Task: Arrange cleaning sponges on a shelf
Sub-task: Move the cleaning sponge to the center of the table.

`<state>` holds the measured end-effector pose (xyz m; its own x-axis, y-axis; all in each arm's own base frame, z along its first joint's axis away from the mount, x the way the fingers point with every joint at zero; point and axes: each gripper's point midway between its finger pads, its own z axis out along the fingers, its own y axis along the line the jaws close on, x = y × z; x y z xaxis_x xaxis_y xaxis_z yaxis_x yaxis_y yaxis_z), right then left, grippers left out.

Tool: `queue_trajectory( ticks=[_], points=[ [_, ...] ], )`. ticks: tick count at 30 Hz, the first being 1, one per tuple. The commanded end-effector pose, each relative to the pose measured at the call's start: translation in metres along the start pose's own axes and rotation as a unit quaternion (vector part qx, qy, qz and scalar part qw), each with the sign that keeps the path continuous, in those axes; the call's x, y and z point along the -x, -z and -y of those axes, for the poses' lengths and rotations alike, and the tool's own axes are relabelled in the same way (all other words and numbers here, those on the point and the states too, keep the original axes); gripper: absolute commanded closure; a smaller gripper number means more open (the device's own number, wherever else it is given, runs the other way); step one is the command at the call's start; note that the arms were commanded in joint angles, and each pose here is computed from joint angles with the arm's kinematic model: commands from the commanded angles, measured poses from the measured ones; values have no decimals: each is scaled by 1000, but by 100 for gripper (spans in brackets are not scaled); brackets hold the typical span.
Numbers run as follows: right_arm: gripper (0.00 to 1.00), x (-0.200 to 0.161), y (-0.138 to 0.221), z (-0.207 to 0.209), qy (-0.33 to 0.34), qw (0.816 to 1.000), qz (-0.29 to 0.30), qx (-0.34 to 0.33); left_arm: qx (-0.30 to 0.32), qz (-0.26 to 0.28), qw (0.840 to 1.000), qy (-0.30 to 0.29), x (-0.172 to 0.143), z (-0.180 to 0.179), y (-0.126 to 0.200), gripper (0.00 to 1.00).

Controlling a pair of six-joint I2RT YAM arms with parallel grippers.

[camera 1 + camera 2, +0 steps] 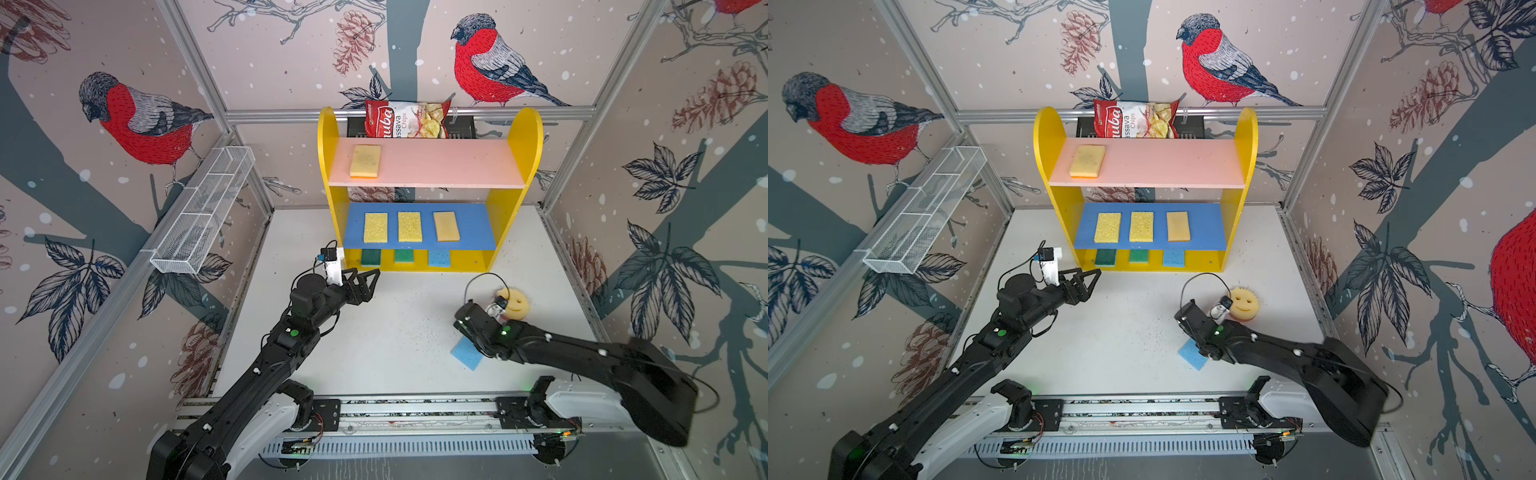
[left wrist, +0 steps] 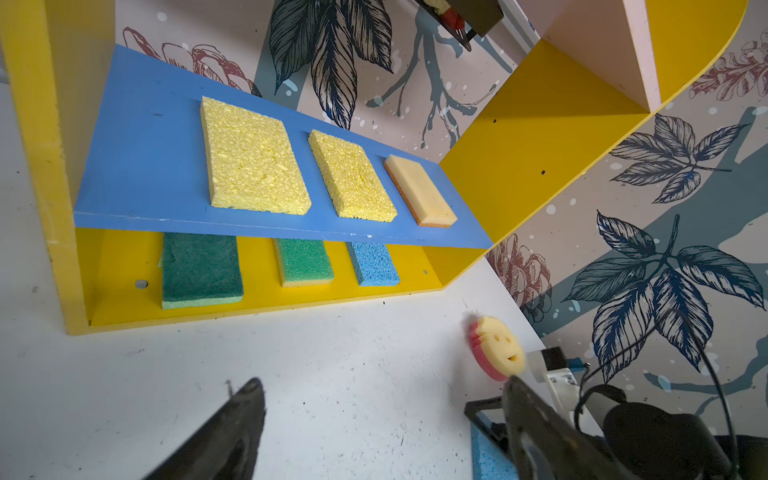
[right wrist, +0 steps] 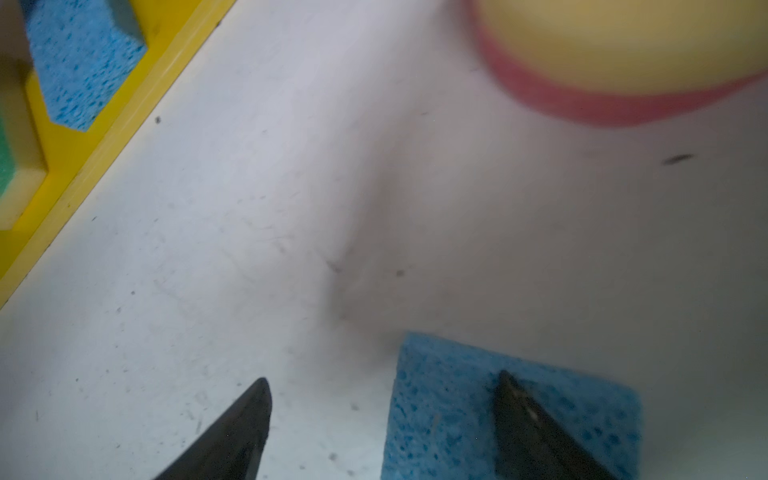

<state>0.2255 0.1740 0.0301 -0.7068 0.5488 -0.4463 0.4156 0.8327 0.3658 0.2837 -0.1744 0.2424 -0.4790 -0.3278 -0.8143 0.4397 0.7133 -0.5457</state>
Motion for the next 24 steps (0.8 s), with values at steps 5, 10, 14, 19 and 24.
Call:
queue_trajectory(
  ticks=[5, 10, 14, 19, 24],
  points=[
    [16, -37, -29, -115, 46, 991, -73, 102, 12, 10, 1000, 9, -3, -3, 14, 12],
    [16, -57, -45, -163, 80, 982, -103, 136, 46, 19, 999, 12, -9, -15, 31, 12],
    [17, -55, -43, -188, 108, 976, -99, 163, 66, 23, 997, 15, -12, -22, 41, 12],
    [19, -35, -27, -212, 162, 967, -67, 187, 81, 28, 996, 25, -15, -28, 46, 12],
    [21, -10, -4, -214, 202, 960, -25, 190, 88, 19, 995, 33, -22, -33, 45, 12]
  ],
)
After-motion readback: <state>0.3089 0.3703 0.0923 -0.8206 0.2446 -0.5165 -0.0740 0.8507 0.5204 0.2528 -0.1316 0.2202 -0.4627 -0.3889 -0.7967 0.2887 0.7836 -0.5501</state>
